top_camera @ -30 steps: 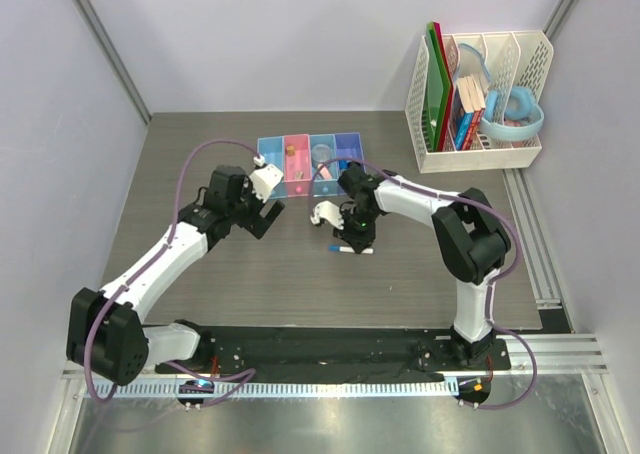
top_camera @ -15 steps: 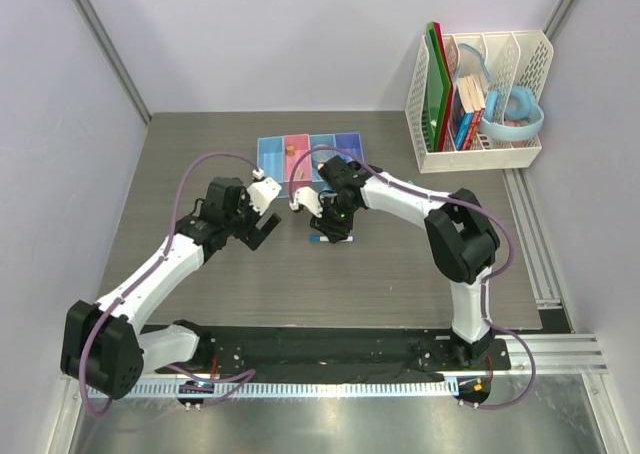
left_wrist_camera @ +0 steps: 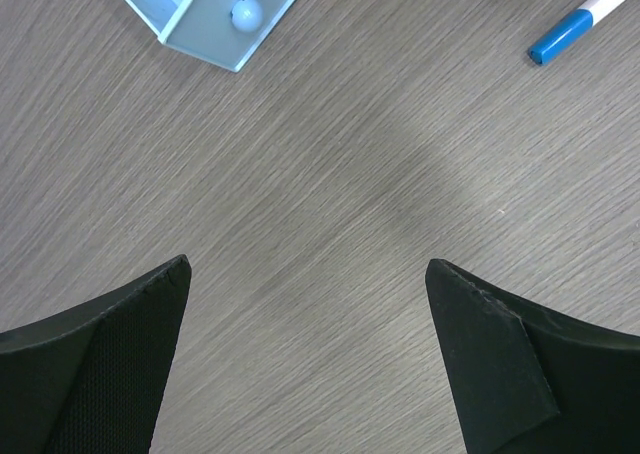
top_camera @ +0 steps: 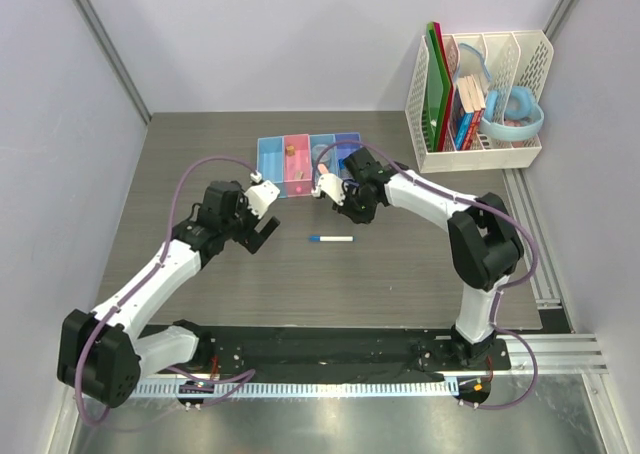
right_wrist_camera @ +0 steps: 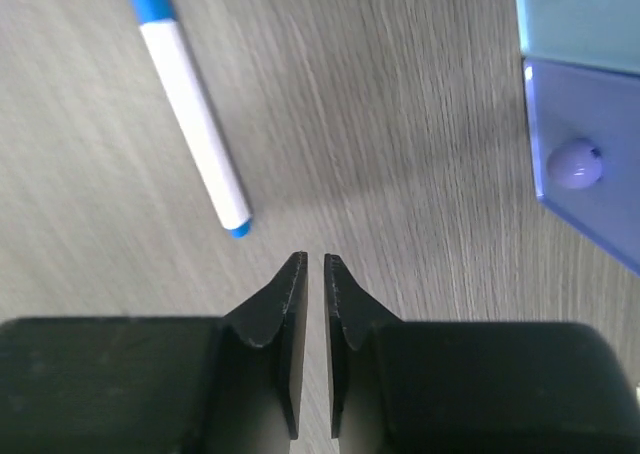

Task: Sort the stationery into containers
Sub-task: Move the pen to the center of the board.

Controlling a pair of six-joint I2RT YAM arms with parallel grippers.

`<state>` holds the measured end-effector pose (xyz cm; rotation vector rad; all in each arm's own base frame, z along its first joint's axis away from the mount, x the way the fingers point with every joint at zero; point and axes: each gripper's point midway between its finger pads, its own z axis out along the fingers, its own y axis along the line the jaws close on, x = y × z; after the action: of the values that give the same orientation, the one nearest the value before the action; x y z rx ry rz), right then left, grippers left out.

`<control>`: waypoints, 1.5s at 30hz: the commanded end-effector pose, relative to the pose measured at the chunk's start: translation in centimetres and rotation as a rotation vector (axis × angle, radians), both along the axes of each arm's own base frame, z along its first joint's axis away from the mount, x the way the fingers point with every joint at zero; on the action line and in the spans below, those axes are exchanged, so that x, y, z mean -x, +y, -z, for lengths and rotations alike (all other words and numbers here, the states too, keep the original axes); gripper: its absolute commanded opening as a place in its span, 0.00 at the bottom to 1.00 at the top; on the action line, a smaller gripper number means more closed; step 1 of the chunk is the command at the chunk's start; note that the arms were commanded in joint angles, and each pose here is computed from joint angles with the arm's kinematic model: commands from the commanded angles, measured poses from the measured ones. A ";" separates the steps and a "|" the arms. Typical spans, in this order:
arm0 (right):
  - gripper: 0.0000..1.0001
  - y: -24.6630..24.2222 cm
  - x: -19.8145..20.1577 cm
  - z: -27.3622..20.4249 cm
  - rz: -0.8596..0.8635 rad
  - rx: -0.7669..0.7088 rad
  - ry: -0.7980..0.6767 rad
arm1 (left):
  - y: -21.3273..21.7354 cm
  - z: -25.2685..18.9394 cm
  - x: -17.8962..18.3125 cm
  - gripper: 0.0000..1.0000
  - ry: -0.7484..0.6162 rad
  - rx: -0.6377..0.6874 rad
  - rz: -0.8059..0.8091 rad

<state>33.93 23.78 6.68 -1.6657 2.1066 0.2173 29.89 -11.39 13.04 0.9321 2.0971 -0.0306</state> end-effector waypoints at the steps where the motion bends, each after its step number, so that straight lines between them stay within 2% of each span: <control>1: 0.15 0.9 -1.3 1.4 0.007 -0.005 -0.010 | 0.1 -0.9 0.2 1.00 -0.041 0.019 0.000; 9: 0.07 1.7 -0.8 3.8 0.004 -0.018 0.074 | 1.3 -1.6 1.0 1.00 -0.065 0.007 -0.018; 15: 0.05 1.6 3.3 2.7 -0.043 -0.057 0.156 | 2.5 -1.2 1.8 1.00 -0.038 -0.014 -0.038; 25: 0.05 6.1 8.5 0.9 -0.146 -0.135 0.229 | 3.2 -0.8 2.7 1.00 -0.013 0.001 -0.052; 32: 0.04 8.8 7.5 0.6 -0.151 -0.155 0.207 | 2.7 -0.3 3.6 1.00 0.023 0.028 -0.038; 36: 0.01 8.2 5.8 -1.6 -0.120 -0.167 0.072 | 2.9 -0.1 3.9 1.00 0.006 0.028 -0.032; 38: 0.01 7.0 3.9 -2.1 -0.065 -0.126 -0.027 | 2.9 0.1 4.0 1.00 0.011 0.028 -0.032; 40: 0.01 5.8 2.7 -1.3 -0.043 -0.067 -0.062 | 2.9 0.3 3.8 1.00 0.010 0.028 -0.035; 45: 0.01 3.8 2.5 1.7 -0.020 -0.010 -0.007 | 2.8 0.3 3.8 1.00 0.010 0.036 -0.038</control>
<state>30.14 29.34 5.88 -1.6972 2.0605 0.3219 25.91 -8.32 12.40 0.8950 2.1321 -0.0293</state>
